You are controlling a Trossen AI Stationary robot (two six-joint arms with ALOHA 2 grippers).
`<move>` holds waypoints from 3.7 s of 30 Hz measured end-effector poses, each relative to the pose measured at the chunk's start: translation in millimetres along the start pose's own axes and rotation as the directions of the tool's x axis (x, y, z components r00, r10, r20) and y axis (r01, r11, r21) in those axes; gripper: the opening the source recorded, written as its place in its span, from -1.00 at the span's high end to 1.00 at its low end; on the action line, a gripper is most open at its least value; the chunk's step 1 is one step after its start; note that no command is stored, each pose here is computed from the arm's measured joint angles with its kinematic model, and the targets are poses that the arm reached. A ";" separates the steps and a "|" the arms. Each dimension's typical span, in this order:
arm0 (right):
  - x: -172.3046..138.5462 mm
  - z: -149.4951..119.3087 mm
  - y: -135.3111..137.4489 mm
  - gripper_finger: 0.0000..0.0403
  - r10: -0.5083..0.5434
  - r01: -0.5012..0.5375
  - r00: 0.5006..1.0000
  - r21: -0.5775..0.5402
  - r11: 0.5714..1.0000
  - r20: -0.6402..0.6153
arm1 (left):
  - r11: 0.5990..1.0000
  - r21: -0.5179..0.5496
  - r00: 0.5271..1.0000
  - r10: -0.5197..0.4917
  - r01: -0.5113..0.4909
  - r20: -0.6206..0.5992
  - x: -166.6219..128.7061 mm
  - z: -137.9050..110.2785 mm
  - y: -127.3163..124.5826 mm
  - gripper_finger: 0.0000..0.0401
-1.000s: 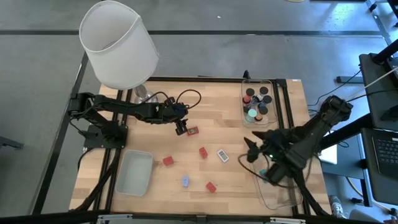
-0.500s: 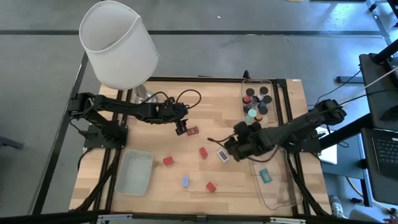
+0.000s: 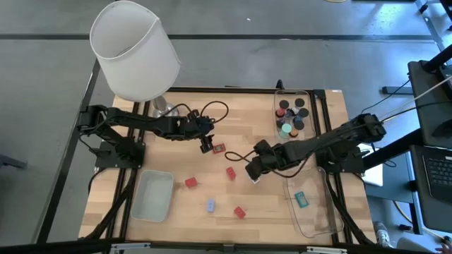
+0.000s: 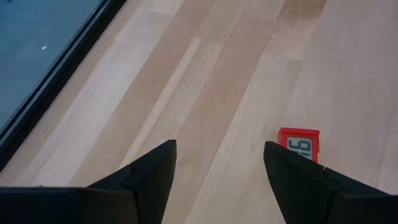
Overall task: Pick & Place Office items
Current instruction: Put the light blue digital clock into the bottom transparent bin
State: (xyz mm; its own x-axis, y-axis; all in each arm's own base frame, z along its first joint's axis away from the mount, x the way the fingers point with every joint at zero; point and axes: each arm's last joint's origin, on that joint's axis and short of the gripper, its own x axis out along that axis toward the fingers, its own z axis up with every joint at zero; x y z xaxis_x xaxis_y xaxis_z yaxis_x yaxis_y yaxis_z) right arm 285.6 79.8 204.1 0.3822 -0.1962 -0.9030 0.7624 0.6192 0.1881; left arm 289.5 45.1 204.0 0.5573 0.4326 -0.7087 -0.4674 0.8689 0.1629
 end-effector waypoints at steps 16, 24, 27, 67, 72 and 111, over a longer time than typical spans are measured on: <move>63.5 -24.1 22.2 -0.76 0.030 -0.043 0.984 -0.075 0.996 -0.176 | 1.000 -0.011 1.000 -0.005 0.005 0.028 -0.1 2.9 -0.5 -0.19; 69.0 -29.1 24.0 -0.60 0.004 -0.030 0.992 -0.205 0.978 -0.128 | 1.000 -0.011 1.000 -0.005 0.005 0.028 -0.1 2.9 -0.5 -0.19; 68.7 -29.3 23.9 -0.49 -0.008 -0.014 0.995 -0.229 0.973 -0.097 | 1.000 -0.011 1.000 -0.005 0.005 0.028 -0.1 2.9 -0.5 -0.19; -20.0 -2.1 2.8 0.25 0.061 -0.041 0.993 -0.195 0.980 0.099 | 1.000 -0.011 1.000 -0.005 0.005 0.028 -0.1 2.9 -0.5 -0.19; -61.6 -5.9 -15.5 0.25 0.089 -0.073 0.989 -0.138 0.988 0.116 | 1.000 -0.011 1.000 -0.005 0.005 0.028 -0.1 2.9 -0.5 -0.19; -73.1 -173.5 -32.9 0.24 -0.320 0.361 0.923 0.188 0.913 -0.215 | 1.000 -0.019 0.999 -0.008 0.009 0.049 -0.2 5.1 -0.9 -0.19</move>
State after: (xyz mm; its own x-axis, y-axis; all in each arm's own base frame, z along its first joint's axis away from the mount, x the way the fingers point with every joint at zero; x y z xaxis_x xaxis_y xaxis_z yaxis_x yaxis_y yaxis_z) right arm 142.0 205.7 196.9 -0.0041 -0.2156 -0.9765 0.9325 0.3519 -0.0816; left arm 293.3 45.5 207.4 0.5940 0.4369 -0.6755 -0.4753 0.8680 0.1434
